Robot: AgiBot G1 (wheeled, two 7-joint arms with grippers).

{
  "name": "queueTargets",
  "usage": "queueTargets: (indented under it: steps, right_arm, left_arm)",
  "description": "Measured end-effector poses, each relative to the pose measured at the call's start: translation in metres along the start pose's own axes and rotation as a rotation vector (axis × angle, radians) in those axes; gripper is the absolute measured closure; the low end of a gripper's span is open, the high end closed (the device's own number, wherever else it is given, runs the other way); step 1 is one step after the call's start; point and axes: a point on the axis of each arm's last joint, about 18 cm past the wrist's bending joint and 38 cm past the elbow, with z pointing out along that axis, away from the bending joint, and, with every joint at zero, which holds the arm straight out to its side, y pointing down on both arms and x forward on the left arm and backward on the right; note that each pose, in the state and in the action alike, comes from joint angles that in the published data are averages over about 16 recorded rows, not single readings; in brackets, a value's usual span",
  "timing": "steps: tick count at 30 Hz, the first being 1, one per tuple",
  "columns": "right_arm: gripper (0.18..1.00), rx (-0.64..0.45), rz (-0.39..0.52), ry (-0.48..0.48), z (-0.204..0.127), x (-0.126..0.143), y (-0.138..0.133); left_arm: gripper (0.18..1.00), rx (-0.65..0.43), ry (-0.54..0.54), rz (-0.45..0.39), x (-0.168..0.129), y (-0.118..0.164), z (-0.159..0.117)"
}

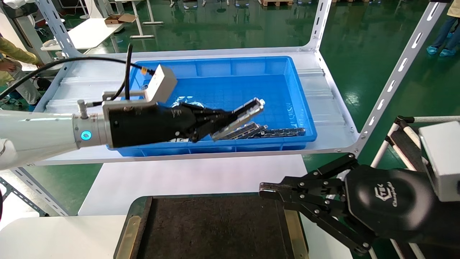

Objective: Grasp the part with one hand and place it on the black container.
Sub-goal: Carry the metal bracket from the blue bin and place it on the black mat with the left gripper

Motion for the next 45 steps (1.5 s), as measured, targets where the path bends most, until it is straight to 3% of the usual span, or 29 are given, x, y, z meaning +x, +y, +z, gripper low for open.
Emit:
queueTargets:
  steps: [9,20,32,45]
  right_arm:
    - [0.988,0.0,0.0,0.0,0.0,0.0,0.0]
    - [0.988,0.0,0.0,0.0,0.0,0.0,0.0]
    - [0.988,0.0,0.0,0.0,0.0,0.0,0.0]
    - [0.988,0.0,0.0,0.0,0.0,0.0,0.0]
  left_arm:
    - [0.991,-0.017,0.13,-0.053,0.033,0.04,-0.011]
    - [0.992,-0.103,0.177,-0.186,0.075,0.122,-0.009]
    - [0.992,-0.184,0.041,-0.31,0.105,0.202,0.01]
    - [0.992,-0.191,-0.182,-0.44,0.118,0.247,0.05]
